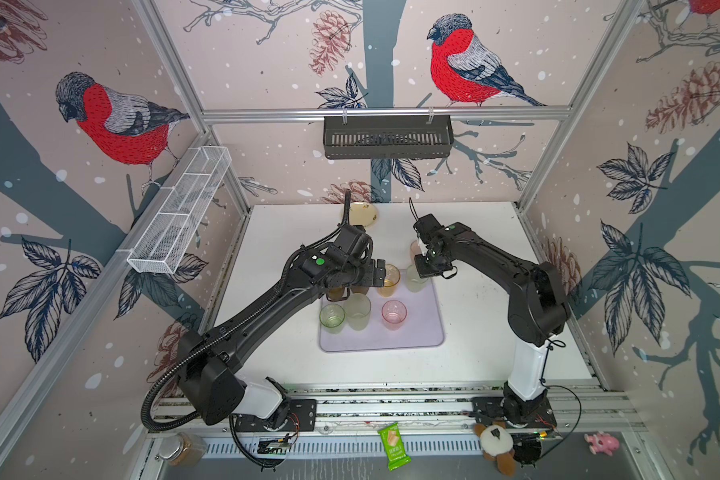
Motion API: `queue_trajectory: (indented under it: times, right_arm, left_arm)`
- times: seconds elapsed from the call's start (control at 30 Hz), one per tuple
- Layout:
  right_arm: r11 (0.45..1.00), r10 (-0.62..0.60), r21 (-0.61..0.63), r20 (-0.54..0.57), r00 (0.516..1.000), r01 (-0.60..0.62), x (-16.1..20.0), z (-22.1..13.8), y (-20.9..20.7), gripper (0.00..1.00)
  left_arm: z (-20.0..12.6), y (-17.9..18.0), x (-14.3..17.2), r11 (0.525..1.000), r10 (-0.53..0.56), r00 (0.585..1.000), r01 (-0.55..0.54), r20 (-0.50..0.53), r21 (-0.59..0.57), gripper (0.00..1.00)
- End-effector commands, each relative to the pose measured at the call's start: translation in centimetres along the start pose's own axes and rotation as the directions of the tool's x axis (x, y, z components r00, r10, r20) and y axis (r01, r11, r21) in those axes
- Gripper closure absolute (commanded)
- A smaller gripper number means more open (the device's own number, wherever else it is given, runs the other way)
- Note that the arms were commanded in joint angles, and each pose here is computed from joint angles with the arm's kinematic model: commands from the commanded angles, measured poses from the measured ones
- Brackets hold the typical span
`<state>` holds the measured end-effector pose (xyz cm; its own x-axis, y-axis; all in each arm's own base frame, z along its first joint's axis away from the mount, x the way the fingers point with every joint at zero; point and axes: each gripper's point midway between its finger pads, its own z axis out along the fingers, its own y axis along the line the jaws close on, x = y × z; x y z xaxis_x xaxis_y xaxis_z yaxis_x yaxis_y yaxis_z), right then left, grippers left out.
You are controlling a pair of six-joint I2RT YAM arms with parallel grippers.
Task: Place the glasses into the tray
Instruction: Place the glass on the tray.
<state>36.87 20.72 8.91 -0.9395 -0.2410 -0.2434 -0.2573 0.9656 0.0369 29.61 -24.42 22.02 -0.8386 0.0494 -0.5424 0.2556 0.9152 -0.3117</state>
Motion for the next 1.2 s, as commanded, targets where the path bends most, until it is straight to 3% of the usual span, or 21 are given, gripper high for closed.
queue_trajectory:
  times: [0.0,0.73,1.17]
  right_arm:
    - [1.0,0.001,-0.007,-0.003,1.0,-0.001,0.1,0.4,0.3,0.95]
    - [1.0,0.008,0.018,0.009,1.0,-0.008,-0.2,0.2,-0.1,0.72]
    - [0.998,0.067,0.006,0.108,0.992,-0.069,-2.8,-5.1,-1.9,0.27]
  left_arm:
    - [-0.2,-0.4,-0.8,1.0,0.0,0.999,-0.001,0.034,0.016,0.04]
    - [-0.2,-0.2,-0.9,1.0,-0.002,0.999,0.001,0.04,0.008,0.04]
    - [-0.5,-0.8,-1.0,0.999,0.014,0.999,-0.015,0.044,0.037,0.04]
